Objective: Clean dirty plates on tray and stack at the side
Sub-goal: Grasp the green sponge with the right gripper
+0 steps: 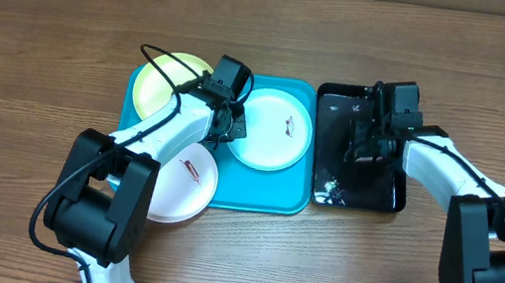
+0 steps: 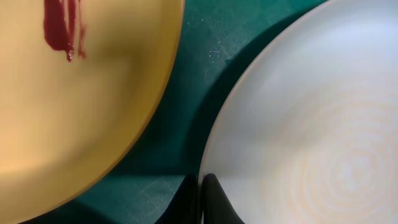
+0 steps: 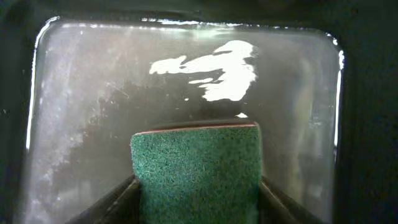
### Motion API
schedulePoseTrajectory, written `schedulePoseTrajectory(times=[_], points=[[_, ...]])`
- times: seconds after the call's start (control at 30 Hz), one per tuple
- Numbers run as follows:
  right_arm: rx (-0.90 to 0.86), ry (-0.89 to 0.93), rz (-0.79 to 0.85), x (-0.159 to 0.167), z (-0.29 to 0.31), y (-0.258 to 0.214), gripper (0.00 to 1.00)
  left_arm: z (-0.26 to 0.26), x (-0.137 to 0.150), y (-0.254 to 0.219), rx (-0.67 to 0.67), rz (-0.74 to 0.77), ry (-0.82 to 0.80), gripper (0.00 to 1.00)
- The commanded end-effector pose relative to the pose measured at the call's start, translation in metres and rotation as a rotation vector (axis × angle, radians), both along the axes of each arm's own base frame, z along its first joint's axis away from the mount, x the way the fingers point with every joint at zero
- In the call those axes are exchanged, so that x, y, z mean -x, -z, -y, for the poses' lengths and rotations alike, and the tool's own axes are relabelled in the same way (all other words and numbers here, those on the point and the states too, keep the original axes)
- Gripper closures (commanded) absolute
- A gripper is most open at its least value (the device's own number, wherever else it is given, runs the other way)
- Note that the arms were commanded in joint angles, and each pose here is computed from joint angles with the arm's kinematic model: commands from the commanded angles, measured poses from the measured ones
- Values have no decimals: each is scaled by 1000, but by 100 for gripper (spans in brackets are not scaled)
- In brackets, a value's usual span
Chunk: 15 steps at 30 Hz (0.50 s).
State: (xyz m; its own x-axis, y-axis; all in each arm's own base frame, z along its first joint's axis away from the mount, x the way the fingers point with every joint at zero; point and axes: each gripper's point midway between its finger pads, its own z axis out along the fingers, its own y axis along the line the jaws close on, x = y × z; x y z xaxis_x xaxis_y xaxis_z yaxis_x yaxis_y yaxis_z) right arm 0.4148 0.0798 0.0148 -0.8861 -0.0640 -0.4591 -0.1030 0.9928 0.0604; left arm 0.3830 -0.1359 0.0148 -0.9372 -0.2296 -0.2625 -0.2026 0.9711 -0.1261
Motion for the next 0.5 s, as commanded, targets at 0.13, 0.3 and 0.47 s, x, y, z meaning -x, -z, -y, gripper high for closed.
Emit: schedulePoseTrajectory(times=[0.13,0.3,0.47], points=[[-10,7,-9,1,-1,1,93,-7,4,7,-23,-22,-9,96],[-78,-11,-76,5,-14,-20,94,-7,4,7,-24,-23,-9,96],[-85,-15,-118,15,-15,-29,96,-7,4,7,-23,-22,-9,96]])
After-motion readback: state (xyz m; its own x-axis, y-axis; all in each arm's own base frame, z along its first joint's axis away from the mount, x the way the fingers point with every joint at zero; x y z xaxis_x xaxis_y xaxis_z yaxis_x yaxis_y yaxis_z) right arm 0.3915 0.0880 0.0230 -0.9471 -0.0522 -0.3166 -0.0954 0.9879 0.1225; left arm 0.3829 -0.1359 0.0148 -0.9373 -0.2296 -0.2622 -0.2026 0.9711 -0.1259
